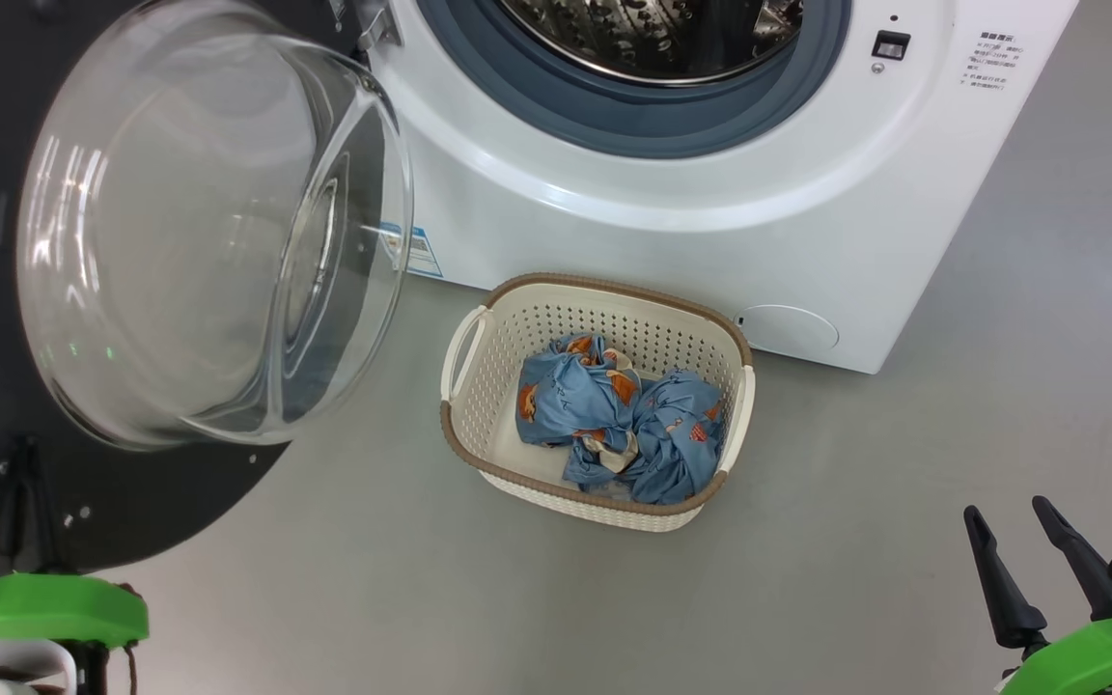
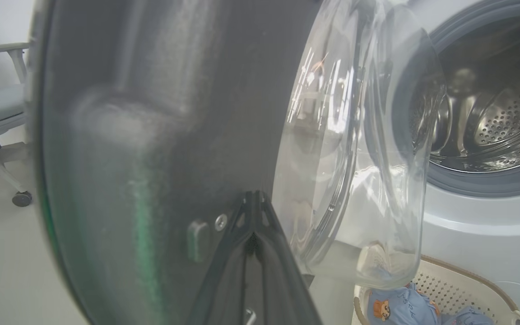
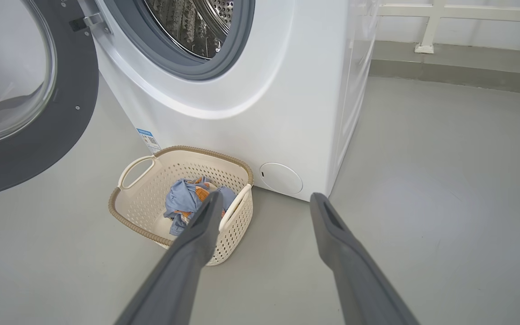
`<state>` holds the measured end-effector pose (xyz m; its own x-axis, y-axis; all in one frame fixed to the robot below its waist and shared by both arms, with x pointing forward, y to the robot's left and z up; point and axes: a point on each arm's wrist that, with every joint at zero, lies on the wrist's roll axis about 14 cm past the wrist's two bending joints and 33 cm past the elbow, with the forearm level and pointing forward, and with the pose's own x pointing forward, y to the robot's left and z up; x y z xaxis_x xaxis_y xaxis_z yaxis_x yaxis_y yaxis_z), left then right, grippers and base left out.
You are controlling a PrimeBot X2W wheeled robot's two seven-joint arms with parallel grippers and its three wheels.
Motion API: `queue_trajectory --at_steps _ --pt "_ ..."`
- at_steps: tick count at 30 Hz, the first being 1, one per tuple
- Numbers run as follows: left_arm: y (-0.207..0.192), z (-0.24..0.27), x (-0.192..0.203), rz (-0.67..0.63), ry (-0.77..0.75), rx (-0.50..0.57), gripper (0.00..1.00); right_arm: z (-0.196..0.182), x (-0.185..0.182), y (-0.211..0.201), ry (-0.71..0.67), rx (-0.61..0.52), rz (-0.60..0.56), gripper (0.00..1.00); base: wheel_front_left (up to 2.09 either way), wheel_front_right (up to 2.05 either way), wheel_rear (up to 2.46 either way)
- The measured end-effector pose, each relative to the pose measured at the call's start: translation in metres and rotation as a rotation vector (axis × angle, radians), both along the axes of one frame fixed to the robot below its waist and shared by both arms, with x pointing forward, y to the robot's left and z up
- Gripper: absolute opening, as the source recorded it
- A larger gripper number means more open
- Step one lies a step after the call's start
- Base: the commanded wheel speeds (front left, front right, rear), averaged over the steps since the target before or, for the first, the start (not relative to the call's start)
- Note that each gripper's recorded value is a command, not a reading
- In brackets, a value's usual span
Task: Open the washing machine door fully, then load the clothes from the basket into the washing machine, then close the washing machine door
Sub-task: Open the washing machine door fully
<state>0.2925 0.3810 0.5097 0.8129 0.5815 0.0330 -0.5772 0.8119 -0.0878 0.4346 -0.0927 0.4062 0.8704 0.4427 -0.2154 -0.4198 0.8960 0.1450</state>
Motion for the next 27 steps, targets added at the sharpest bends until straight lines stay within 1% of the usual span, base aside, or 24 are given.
queue_trajectory --at_steps 11,18,27 --pt "0.032 0.0 -0.005 0.08 0.011 0.006 0.0 -0.001 0.0 -0.003 0.001 -0.002 -0.006 1.0 0.0 0.0 0.0" --pt "0.054 0.001 0.0 0.124 0.029 0.022 0.0 -0.001 0.008 -0.004 -0.007 -0.003 -0.006 1.0 0.0 0.0 0.0" --pt "0.077 0.0 0.006 0.169 0.068 0.039 0.0 -0.012 0.01 -0.008 0.016 -0.013 -0.007 1.0 0.0 0.0 0.0"
